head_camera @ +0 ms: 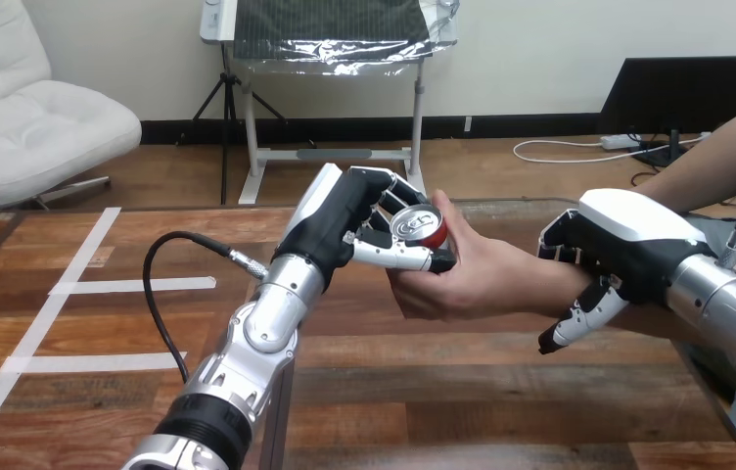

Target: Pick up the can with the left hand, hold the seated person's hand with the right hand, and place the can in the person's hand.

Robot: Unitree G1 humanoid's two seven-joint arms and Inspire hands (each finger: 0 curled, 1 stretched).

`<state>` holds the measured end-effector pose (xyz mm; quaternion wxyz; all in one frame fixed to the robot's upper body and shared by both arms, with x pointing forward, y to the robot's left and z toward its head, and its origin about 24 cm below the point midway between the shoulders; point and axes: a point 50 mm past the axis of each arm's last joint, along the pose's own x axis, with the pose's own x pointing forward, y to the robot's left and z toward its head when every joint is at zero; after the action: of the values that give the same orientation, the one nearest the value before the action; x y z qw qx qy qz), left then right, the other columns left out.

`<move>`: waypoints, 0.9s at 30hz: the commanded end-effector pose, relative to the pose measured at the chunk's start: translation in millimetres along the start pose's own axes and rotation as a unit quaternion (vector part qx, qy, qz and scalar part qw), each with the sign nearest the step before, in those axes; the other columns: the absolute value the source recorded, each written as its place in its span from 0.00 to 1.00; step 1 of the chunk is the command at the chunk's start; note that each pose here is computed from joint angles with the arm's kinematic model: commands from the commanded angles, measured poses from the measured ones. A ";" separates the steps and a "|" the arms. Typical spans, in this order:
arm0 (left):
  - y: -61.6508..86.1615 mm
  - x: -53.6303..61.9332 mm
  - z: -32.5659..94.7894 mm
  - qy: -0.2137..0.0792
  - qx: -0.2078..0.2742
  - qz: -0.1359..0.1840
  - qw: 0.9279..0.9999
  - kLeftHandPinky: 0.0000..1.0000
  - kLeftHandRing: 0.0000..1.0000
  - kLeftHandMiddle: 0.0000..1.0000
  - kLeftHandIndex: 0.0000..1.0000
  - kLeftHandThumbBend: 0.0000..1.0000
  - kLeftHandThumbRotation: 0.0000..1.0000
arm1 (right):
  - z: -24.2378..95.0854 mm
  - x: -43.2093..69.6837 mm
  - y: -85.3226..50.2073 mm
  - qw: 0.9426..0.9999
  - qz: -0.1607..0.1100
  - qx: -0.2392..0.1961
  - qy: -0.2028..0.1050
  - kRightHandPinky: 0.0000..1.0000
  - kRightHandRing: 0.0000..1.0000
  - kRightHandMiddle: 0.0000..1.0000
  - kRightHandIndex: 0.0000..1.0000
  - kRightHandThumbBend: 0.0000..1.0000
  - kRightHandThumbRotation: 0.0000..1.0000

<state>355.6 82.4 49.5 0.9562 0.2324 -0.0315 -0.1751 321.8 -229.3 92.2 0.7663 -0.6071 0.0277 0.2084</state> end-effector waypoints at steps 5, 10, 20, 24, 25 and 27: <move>-5.9 18.3 47.4 -0.080 -0.013 -0.019 0.997 0.29 0.35 0.40 0.43 0.70 0.00 | 11.7 1.8 4.4 0.999 -0.006 0.037 -0.029 0.32 0.37 0.43 0.44 0.86 0.01; -4.0 16.9 44.9 -0.063 -0.017 -0.044 0.997 0.33 0.41 0.45 0.47 0.71 0.02 | 9.4 -1.8 2.7 0.999 0.008 0.029 -0.033 0.39 0.45 0.51 0.52 0.86 0.11; -1.5 8.3 39.9 -0.056 -0.027 -0.060 0.996 0.57 0.68 0.72 0.72 0.81 0.45 | 8.2 -7.1 -0.1 0.999 0.008 0.006 -0.033 0.54 0.67 0.69 0.70 0.89 0.43; -0.9 4.1 37.7 -0.057 -0.035 -0.057 0.996 0.63 0.73 0.77 0.76 0.82 0.56 | 7.9 -9.3 -0.6 0.999 0.006 0.003 -0.034 0.55 0.70 0.72 0.73 0.90 0.52; -0.7 2.4 36.7 -0.057 -0.039 -0.054 0.996 0.64 0.74 0.78 0.77 0.82 0.58 | 7.8 -10.0 -0.7 0.999 0.006 0.005 -0.034 0.55 0.71 0.72 0.74 0.90 0.54; -0.5 0.4 36.0 -0.057 -0.043 -0.052 0.996 0.67 0.78 0.81 0.79 0.82 0.65 | 7.5 -10.9 -0.7 0.999 0.005 0.006 -0.034 0.55 0.72 0.74 0.76 0.90 0.59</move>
<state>355.9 85.3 64.6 0.9534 0.2107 -0.0240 -0.2145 314.1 -232.3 98.6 0.7642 -0.6055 0.0200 0.2213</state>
